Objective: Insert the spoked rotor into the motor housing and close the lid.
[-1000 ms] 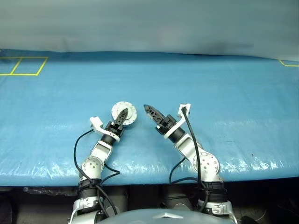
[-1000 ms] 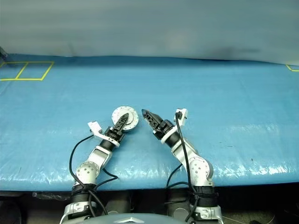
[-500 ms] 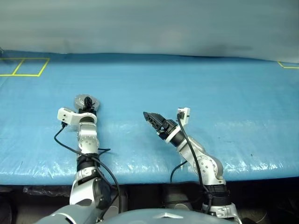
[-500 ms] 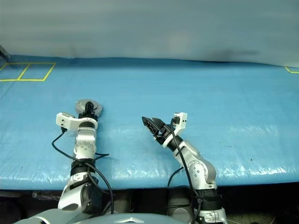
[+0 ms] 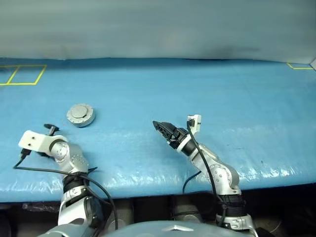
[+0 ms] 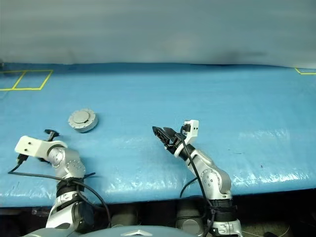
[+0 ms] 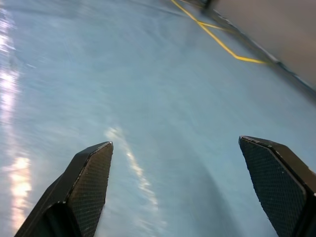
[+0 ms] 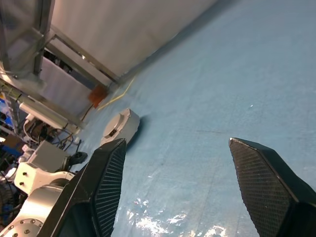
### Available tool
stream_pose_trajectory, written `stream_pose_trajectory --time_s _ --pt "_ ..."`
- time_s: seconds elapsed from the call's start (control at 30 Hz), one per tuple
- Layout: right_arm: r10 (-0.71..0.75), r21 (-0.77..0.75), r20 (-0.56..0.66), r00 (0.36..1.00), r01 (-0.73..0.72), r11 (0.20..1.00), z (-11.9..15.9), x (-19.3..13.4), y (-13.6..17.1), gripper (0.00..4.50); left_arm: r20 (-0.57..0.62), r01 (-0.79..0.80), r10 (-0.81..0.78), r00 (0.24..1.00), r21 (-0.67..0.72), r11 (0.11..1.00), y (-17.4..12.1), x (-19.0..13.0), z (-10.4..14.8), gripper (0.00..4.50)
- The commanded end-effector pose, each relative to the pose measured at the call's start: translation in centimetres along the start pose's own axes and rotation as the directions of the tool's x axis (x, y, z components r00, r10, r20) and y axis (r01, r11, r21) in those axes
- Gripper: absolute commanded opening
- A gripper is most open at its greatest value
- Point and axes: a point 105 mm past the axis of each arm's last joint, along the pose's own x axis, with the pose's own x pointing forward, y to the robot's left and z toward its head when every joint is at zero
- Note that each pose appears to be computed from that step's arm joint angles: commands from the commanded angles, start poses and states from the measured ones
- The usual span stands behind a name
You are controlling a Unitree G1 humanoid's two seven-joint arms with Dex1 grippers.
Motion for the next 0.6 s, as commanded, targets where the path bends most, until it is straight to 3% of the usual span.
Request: stream_pose_trajectory --time_s 0.03,0.07,0.1,0.17,0.2,0.27,0.3,0.37,0.43,0.6 --pt "0.039 -0.114 0.089 0.995 -0.029 0.993 2.1 0.2 1.0 3.54 0.147 0.231 -0.232 0.962 0.022 0.973 -5.1 -2.1 3.1 4.47" --pt "0.047 -0.211 0.127 0.991 -0.019 0.977 3.1 -0.1 0.9 3.54 0.168 0.435 -0.432 0.886 0.018 0.900 -8.3 -4.0 3.7 4.47" --pt "0.067 -0.304 0.157 0.985 -0.016 0.953 3.9 -0.4 1.0 3.54 0.178 0.622 -0.620 0.764 0.050 0.781 -11.3 -6.4 4.0 4.47" --pt "0.086 -0.438 0.172 0.981 -0.002 0.899 4.8 -1.0 0.9 3.54 0.141 0.883 -0.888 0.438 0.118 0.454 -15.6 -12.0 3.7 4.47" --pt "0.078 -0.483 0.159 0.984 0.008 0.876 5.0 -1.4 0.6 3.54 0.058 0.971 -0.972 0.227 0.067 0.230 -16.7 -15.4 2.6 4.47" --pt "0.049 -0.552 0.099 0.994 0.014 0.834 5.0 -2.1 -0.7 3.54 -0.151 0.984 -0.975 -0.160 0.055 -0.170 -16.4 -21.2 -0.5 4.47" --pt "0.033 -0.563 0.056 0.998 0.005 0.826 4.9 -2.4 -1.3 3.54 -0.255 0.956 -0.929 -0.268 0.051 -0.290 -15.5 -22.9 -2.2 4.47" --pt "-0.073 -0.560 0.019 0.997 0.071 0.825 5.0 -2.9 -3.2 3.54 -0.393 0.918 -0.844 -0.365 -0.001 -0.397 -13.8 -24.3 -4.6 4.47" --pt "-0.141 -0.622 -0.020 0.990 0.098 0.777 5.1 -3.2 -4.2 3.54 -0.467 0.893 -0.784 -0.410 -0.031 -0.448 -12.5 -24.7 -6.1 4.47" --pt "-0.081 -0.666 -0.148 0.986 -0.038 0.745 3.9 -3.6 -3.2 3.54 -0.532 0.834 -0.702 -0.473 -0.013 -0.552 -10.7 -24.9 -6.9 4.47"
